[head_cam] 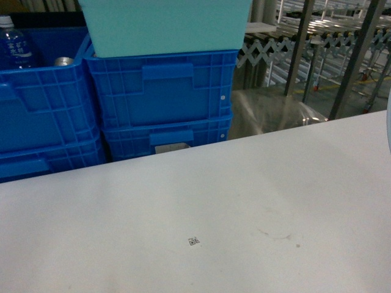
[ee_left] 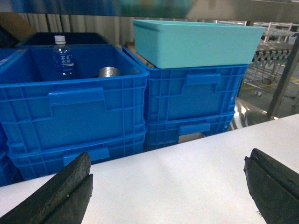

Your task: Place blue tray on left shelf second layer neatly

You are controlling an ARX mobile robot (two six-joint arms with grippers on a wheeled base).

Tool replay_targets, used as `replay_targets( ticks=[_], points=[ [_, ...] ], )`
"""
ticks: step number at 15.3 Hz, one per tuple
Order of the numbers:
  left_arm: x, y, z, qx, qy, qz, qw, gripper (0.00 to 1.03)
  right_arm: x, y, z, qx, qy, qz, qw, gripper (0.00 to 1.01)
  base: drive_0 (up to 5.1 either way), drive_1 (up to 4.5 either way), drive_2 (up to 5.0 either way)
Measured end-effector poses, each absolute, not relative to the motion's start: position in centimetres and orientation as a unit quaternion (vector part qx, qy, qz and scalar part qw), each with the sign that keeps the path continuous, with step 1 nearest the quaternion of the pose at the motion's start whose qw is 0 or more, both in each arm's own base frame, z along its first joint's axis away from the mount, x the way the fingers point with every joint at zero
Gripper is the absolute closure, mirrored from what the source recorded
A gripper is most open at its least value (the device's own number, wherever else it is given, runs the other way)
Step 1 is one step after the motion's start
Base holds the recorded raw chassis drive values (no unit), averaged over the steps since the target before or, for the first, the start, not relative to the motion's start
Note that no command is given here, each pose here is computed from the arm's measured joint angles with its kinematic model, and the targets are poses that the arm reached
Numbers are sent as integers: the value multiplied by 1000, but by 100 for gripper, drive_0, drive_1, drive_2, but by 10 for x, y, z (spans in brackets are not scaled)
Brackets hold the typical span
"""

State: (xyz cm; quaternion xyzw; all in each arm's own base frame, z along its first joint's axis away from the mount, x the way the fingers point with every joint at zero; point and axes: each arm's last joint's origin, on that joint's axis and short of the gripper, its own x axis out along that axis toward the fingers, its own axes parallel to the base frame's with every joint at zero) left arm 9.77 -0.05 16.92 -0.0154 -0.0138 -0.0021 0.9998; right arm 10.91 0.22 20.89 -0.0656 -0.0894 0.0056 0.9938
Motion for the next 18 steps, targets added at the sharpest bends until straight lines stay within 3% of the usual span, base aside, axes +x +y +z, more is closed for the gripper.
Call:
replay_targets(
  ticks=[8, 18],
  points=[
    [98, 0, 169, -15, -14, -2, 1000, 5, 109, 2, 209, -66, -89, 6, 994, 99, 0, 0, 0],
    [98, 0, 169, -15, -14, -2, 1000, 5, 109, 2, 209, -66, -89, 6, 994, 99, -156, -156, -156]
  ],
)
